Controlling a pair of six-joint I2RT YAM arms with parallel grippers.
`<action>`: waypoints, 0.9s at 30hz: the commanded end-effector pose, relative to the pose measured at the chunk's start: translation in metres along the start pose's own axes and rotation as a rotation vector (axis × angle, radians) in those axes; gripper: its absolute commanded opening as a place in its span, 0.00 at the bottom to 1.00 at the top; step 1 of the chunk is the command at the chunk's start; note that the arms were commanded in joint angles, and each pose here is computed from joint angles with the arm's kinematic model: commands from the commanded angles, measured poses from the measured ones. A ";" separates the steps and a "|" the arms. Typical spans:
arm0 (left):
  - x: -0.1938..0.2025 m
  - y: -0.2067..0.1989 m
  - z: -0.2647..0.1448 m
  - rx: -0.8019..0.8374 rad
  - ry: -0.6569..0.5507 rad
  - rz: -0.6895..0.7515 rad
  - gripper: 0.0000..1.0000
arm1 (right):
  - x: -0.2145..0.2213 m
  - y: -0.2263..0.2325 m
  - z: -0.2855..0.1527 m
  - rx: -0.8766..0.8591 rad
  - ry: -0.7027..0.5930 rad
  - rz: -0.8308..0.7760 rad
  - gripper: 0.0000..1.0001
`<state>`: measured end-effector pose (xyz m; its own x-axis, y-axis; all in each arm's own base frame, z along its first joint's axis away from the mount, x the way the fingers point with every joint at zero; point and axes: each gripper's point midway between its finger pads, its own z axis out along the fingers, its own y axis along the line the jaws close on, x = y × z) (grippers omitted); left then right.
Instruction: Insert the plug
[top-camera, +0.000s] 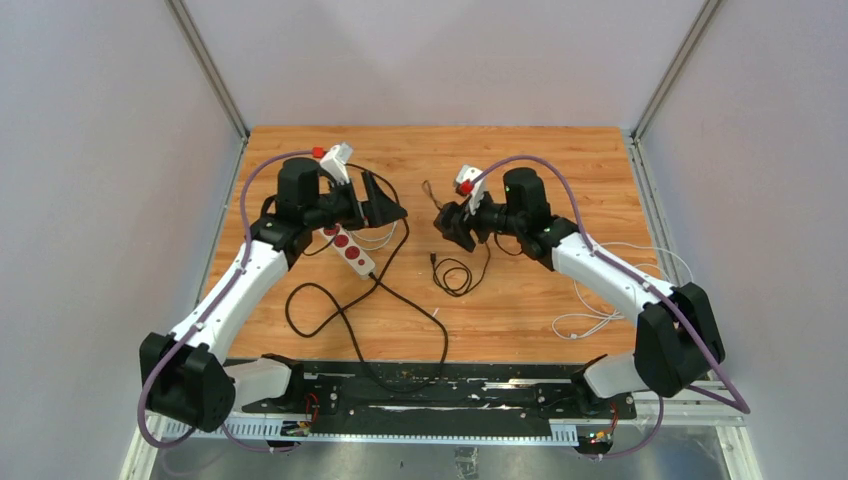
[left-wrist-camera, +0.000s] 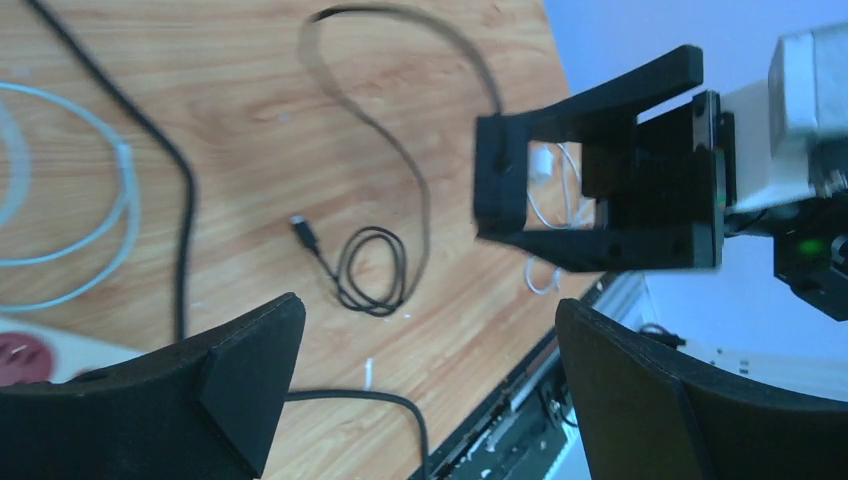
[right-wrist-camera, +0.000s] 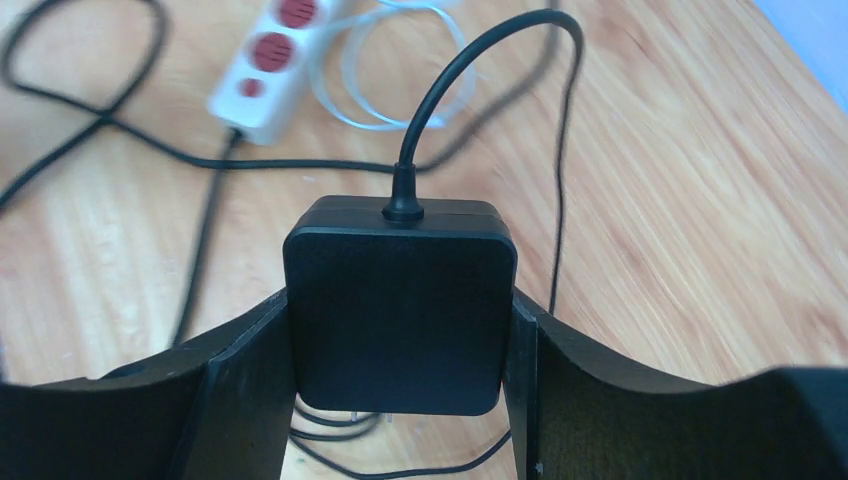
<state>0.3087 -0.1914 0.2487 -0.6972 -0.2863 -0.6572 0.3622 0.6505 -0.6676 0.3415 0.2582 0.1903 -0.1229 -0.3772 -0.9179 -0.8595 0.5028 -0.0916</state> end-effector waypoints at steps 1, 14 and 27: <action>0.007 -0.042 0.020 0.117 0.053 0.018 1.00 | -0.044 0.063 0.000 -0.236 -0.185 -0.240 0.40; 0.040 -0.045 0.037 0.041 0.105 0.008 0.88 | -0.081 0.091 0.011 -0.238 -0.249 -0.323 0.40; 0.037 -0.025 0.026 -0.110 0.043 0.000 0.00 | -0.093 0.095 0.017 -0.203 -0.283 -0.282 0.65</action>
<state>0.2875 -0.2581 0.2335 -0.7663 -0.2462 -0.5935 0.3375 0.6317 -0.6978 0.2730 0.3456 0.2241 0.2042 -0.3163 -0.9264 -0.9451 0.1830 -0.2708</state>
